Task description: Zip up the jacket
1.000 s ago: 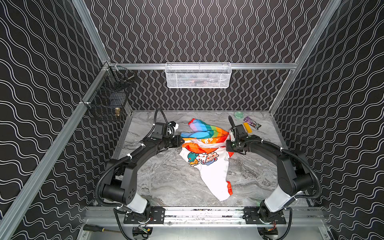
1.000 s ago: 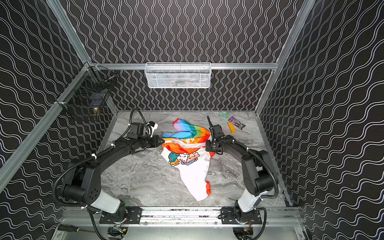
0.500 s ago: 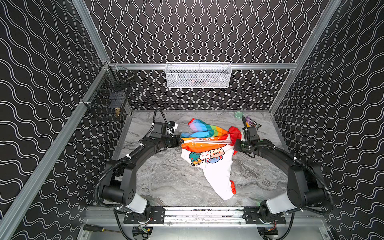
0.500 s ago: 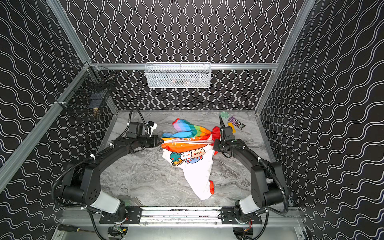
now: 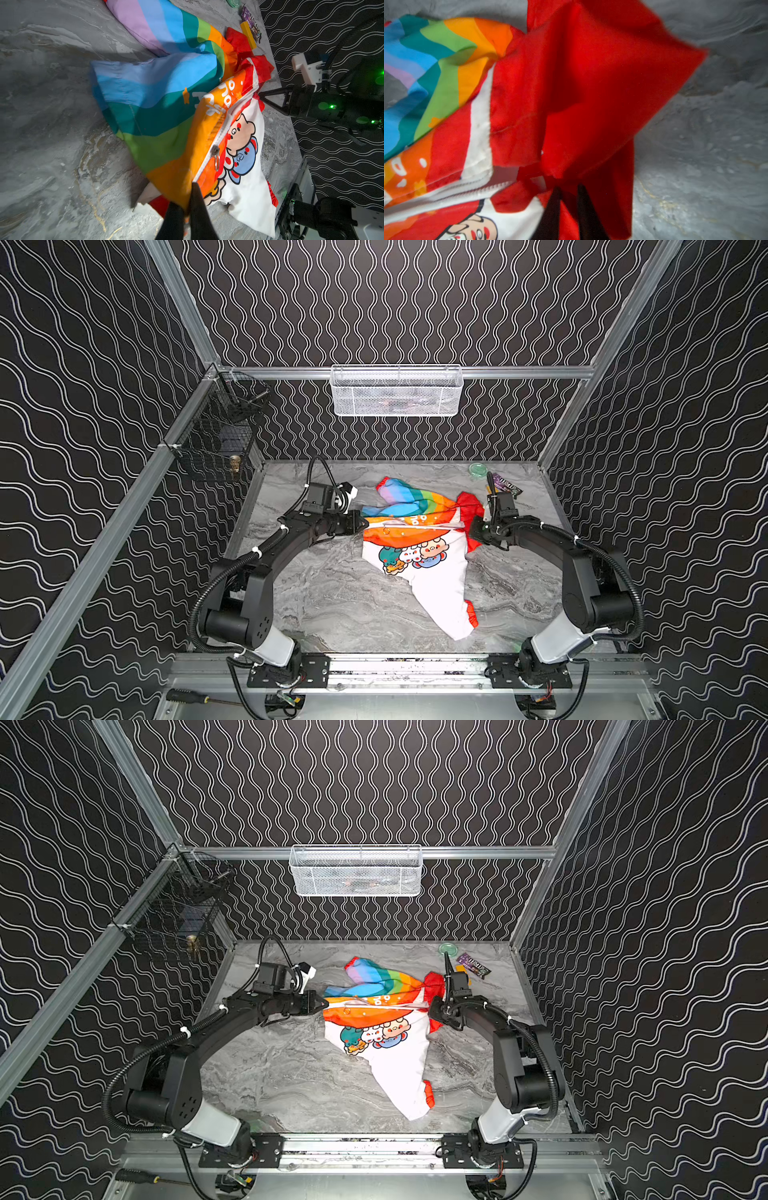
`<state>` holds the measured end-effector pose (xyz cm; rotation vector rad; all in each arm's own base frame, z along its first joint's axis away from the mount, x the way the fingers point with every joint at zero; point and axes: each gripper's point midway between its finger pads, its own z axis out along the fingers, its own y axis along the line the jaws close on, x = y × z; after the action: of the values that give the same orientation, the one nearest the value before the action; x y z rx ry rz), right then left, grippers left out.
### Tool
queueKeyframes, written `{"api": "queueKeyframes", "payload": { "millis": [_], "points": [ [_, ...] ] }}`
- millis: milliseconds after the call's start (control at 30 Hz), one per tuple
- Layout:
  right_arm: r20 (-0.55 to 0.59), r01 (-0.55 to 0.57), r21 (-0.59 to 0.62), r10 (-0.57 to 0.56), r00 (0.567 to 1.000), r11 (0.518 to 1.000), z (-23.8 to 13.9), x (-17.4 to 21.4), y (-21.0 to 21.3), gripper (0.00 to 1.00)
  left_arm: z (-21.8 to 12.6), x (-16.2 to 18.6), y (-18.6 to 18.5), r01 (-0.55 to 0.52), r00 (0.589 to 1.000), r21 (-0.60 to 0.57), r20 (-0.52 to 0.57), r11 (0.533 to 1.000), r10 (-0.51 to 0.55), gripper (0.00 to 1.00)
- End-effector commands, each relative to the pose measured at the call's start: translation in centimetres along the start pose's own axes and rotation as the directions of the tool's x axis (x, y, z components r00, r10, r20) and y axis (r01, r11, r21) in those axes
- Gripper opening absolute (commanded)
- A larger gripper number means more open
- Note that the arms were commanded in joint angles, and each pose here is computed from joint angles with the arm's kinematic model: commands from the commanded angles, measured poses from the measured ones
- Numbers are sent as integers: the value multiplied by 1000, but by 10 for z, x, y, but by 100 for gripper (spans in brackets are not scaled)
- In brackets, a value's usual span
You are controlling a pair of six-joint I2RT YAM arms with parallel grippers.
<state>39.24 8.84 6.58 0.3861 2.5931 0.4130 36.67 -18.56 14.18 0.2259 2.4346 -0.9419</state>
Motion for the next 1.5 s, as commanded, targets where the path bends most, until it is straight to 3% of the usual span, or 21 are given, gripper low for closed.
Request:
{"api": "queueKeyframes", "payload": {
  "millis": [0,133,267,333,500,700,933,1467],
  "points": [
    [85,-20,28,17,996,999,-21,-25,3,43,0,0,-3,-22,1000,21,-7,1000,22,0],
    [172,-10,32,4,985,999,-57,-38,15,65,2,0,-4,-15,1000,31,-12,999,16,0],
    [210,88,-74,-71,975,993,-82,-33,65,69,2,0,-6,-13,1000,41,-10,999,13,0],
    [186,131,-182,-96,978,975,-86,-22,100,69,2,0,-6,-9,1000,45,-8,999,10,0],
    [42,136,-424,-131,991,895,-79,18,188,57,2,0,-7,1,1000,55,-8,998,-1,0],
    [-126,-7,-639,-96,987,769,-68,58,254,49,4,0,-10,11,1000,78,-7,997,-10,0],
    [-243,-172,-695,-3,970,698,-55,81,269,51,3,0,-14,15,1000,97,-3,995,-15,0],
    [-305,-236,-684,24,952,690,-32,96,268,58,1,1,-21,23,1000,141,-8,990,-22,0]
  ]
}}
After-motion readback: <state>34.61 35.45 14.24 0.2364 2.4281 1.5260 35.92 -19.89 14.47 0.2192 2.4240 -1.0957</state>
